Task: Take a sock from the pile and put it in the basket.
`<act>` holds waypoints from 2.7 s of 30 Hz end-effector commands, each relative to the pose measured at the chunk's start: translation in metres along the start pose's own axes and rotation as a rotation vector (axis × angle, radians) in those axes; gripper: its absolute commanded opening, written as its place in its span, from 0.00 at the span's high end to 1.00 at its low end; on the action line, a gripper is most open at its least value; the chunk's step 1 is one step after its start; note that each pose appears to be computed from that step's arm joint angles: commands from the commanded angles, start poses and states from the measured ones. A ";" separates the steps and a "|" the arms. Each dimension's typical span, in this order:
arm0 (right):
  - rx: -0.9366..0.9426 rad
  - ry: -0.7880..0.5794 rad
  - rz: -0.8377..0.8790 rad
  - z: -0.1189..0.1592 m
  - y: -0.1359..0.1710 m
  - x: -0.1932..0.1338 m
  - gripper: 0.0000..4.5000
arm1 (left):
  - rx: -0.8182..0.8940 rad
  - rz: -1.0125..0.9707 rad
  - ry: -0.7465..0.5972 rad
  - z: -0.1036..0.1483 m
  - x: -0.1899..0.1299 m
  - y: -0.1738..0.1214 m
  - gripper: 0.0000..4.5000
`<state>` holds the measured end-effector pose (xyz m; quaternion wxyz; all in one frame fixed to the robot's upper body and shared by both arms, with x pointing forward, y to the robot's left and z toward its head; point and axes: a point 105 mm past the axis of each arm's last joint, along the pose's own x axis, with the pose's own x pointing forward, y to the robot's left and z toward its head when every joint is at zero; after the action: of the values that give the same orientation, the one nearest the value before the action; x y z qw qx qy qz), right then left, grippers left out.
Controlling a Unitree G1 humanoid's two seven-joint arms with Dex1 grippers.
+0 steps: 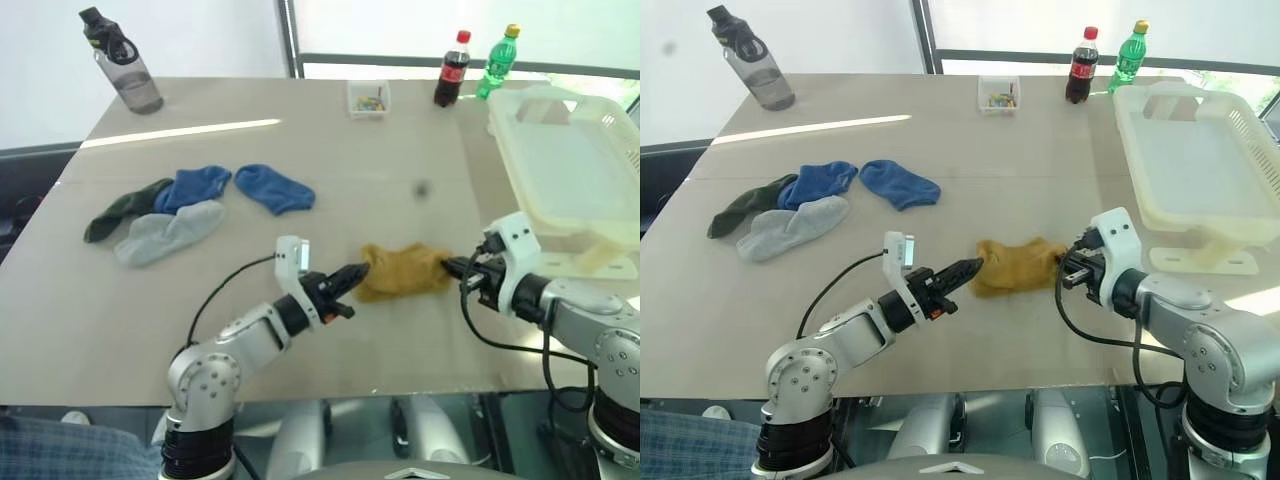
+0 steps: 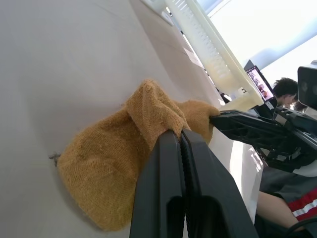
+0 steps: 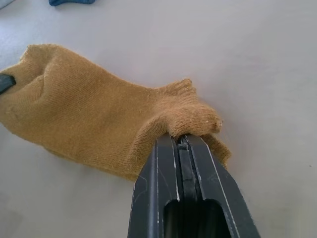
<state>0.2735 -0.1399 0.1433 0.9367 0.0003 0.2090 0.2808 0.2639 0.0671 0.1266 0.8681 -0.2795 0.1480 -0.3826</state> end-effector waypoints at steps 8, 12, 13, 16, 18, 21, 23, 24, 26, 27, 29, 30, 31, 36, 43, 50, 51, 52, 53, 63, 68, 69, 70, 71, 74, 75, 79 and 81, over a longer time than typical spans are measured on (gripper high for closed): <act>-0.012 0.039 -0.073 -0.010 -0.016 0.004 1.00 | -0.016 -0.026 0.018 -0.008 0.005 -0.004 0.99; -0.009 0.064 -0.084 -0.016 -0.018 0.003 1.00 | -0.017 -0.026 0.030 -0.011 0.006 -0.001 0.99; -0.009 0.065 -0.091 -0.016 -0.019 0.003 1.00 | -0.017 -0.026 0.032 -0.011 0.006 0.000 0.99; -0.007 0.065 -0.104 -0.017 -0.020 0.002 1.00 | -0.015 -0.022 0.035 -0.012 0.006 0.001 0.99; -0.005 0.066 -0.107 -0.018 -0.020 0.001 1.00 | -0.012 -0.015 0.034 -0.011 0.007 0.003 0.99; 0.001 0.065 -0.078 -0.018 -0.016 0.001 1.00 | -0.010 0.007 0.017 -0.008 0.008 0.008 0.99; 0.003 0.063 -0.063 -0.018 -0.014 0.001 0.87 | -0.008 0.019 0.002 -0.006 0.009 0.010 1.00; 0.003 0.062 -0.061 -0.017 -0.014 0.000 0.79 | -0.007 0.022 -0.003 -0.005 0.009 0.011 1.00; -0.001 0.060 -0.064 -0.017 -0.016 -0.001 0.61 | -0.006 0.026 -0.008 -0.005 0.009 0.012 1.00; -0.007 0.062 -0.071 -0.016 -0.019 -0.003 0.54 | -0.005 0.027 -0.009 -0.005 0.009 0.012 1.00; -0.027 0.040 -0.091 -0.008 -0.027 -0.007 0.54 | -0.005 0.027 -0.011 -0.005 0.009 0.012 1.00; -0.044 0.005 -0.099 0.001 -0.031 -0.009 0.54 | -0.004 0.028 -0.012 -0.005 0.009 0.013 1.00; -0.058 -0.028 -0.098 0.009 -0.032 -0.010 0.54 | -0.005 0.028 -0.013 -0.005 0.009 0.013 1.00; -0.160 -0.135 -0.011 0.030 -0.014 -0.003 0.54 | -0.009 0.027 -0.007 -0.007 0.010 0.012 1.00; -0.360 -0.178 0.085 0.009 0.012 0.023 0.54 | -0.012 0.039 0.000 -0.009 0.009 0.015 1.00; -0.307 -0.088 0.032 -0.032 -0.005 0.050 0.54 | -0.014 0.053 0.008 -0.010 0.010 0.021 1.00; -0.286 -0.066 0.016 -0.037 -0.009 0.052 0.54 | -0.013 0.061 0.005 -0.009 0.011 0.023 1.00; -0.259 -0.052 0.008 -0.041 -0.010 0.053 0.54 | -0.011 0.071 0.003 -0.008 0.011 0.025 1.00; -0.244 -0.049 0.008 -0.043 -0.010 0.054 0.54 | -0.014 0.082 0.002 -0.007 0.010 0.027 1.00; -0.206 -0.046 0.038 -0.047 0.003 0.056 0.54 | 0.080 0.162 -0.011 -0.004 0.010 0.038 1.00; -0.206 -0.050 0.037 -0.045 0.004 0.056 0.53 | 0.088 0.135 0.006 -0.007 0.010 0.035 0.79; -0.206 -0.051 0.035 -0.045 0.003 0.056 0.53 | 0.077 0.120 0.014 -0.009 0.009 0.032 0.70; -0.206 -0.052 0.034 -0.044 0.003 0.056 0.53 | 0.067 0.098 0.023 -0.011 0.007 0.029 0.59; -0.206 -0.053 0.032 -0.043 0.003 0.057 0.53 | 0.065 0.078 0.035 -0.013 0.006 0.026 0.49; -0.204 -0.055 0.019 -0.042 0.000 0.057 0.53 | 0.051 0.071 0.049 -0.016 0.001 0.025 0.20; -0.200 -0.054 0.012 -0.042 -0.001 0.057 0.53 | 0.057 0.093 0.035 -0.013 -0.001 0.029 0.09; -0.185 -0.046 -0.022 -0.045 -0.005 0.057 0.53 | 0.126 0.159 0.008 -0.003 -0.008 0.042 0.01; -0.178 -0.046 -0.048 -0.045 -0.008 0.058 0.53 | 0.151 0.171 0.016 -0.003 -0.009 0.045 0.01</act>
<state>0.3021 -0.1129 0.0845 0.9383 -0.0820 0.1468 0.3021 0.2816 0.0934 0.0937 0.9080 -0.2084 0.1625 -0.3251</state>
